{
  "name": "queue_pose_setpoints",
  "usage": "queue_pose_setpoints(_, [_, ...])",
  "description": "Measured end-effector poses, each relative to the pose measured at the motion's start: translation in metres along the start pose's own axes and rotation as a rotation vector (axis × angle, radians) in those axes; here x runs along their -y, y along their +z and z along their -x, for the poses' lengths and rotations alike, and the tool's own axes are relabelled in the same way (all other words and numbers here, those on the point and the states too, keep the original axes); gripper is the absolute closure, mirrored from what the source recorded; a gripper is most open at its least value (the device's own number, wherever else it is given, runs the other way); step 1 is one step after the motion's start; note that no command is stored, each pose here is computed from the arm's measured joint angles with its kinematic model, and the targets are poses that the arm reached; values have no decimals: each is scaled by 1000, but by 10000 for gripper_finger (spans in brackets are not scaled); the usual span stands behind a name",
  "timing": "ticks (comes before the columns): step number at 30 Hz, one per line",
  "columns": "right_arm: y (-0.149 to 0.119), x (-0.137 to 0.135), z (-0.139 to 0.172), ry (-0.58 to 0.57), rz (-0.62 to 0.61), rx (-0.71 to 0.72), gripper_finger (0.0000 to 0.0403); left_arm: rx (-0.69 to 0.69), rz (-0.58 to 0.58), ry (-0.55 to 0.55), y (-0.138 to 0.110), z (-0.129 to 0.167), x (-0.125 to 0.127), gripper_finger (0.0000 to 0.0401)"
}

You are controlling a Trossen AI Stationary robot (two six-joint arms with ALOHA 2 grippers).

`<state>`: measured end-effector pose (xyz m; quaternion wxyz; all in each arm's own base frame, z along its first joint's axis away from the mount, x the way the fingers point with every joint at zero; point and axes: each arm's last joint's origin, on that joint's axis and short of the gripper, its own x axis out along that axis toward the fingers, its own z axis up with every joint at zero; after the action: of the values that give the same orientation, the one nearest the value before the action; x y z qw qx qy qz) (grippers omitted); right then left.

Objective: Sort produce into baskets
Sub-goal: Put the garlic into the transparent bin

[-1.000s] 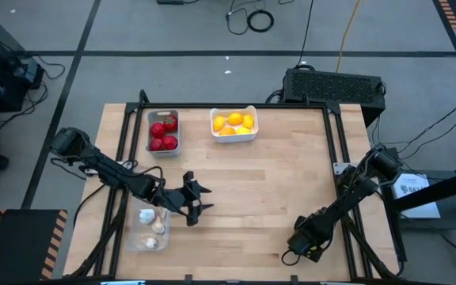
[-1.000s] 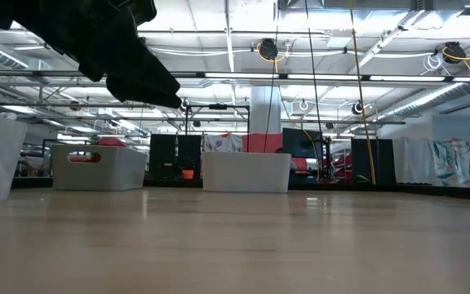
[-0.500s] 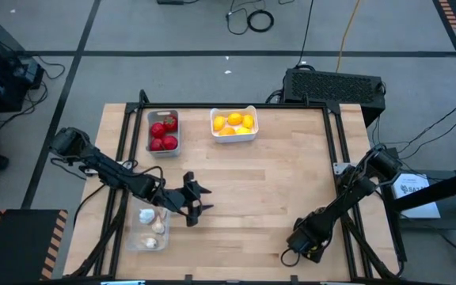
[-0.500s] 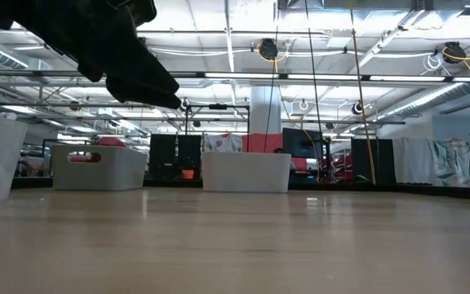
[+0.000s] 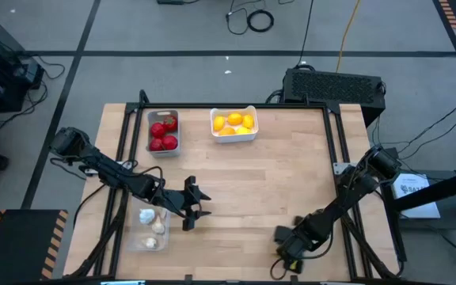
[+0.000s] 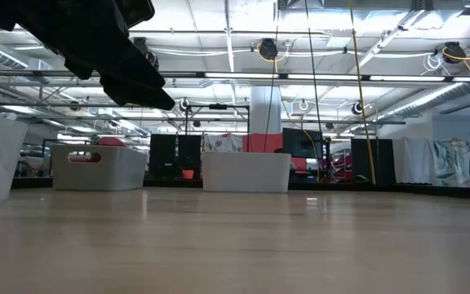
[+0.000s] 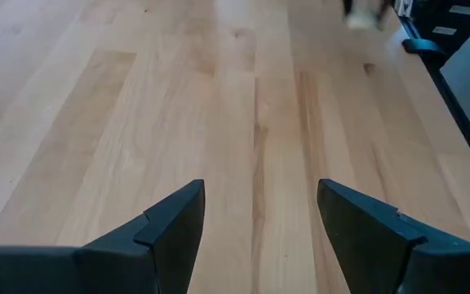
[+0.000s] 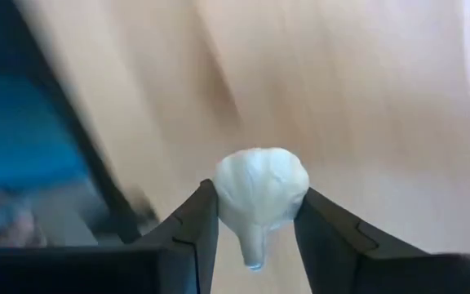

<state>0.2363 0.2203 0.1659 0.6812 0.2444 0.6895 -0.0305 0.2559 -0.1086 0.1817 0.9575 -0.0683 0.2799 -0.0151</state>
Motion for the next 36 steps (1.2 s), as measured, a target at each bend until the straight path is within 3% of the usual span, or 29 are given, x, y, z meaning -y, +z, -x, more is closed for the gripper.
queue_pose_setpoints(9, [81, -50, 42, 305, 457, 994, 269, -105, -27, 95, -4, 3, -11, 155])
queue_pose_setpoints(12, [105, -53, 44, 324, 591, 1232, 269, -187, -36, 163, 5, 14, -22, 155])
queue_pose_setpoints(15, [132, -51, 41, 298, 638, 1399, 269, -266, -41, 252, 13, 32, -35, 155])
queue_pose_setpoints(19, [178, -51, 31, 242, 627, 1489, 269, -277, 30, 355, 21, 62, -50, 155])
queue_pose_setpoints(24, [235, -59, 15, 281, 638, 1517, 269, -274, 184, 477, 20, 97, -67, 155])
queue_pose_setpoints(30, [292, -66, 8, 264, 601, 1609, 269, -266, 236, 492, 17, 119, -71, 155])
queue_pose_setpoints(36, [333, -70, 4, 212, 569, 1552, 263, -283, 227, 495, 15, 123, -71, 155])
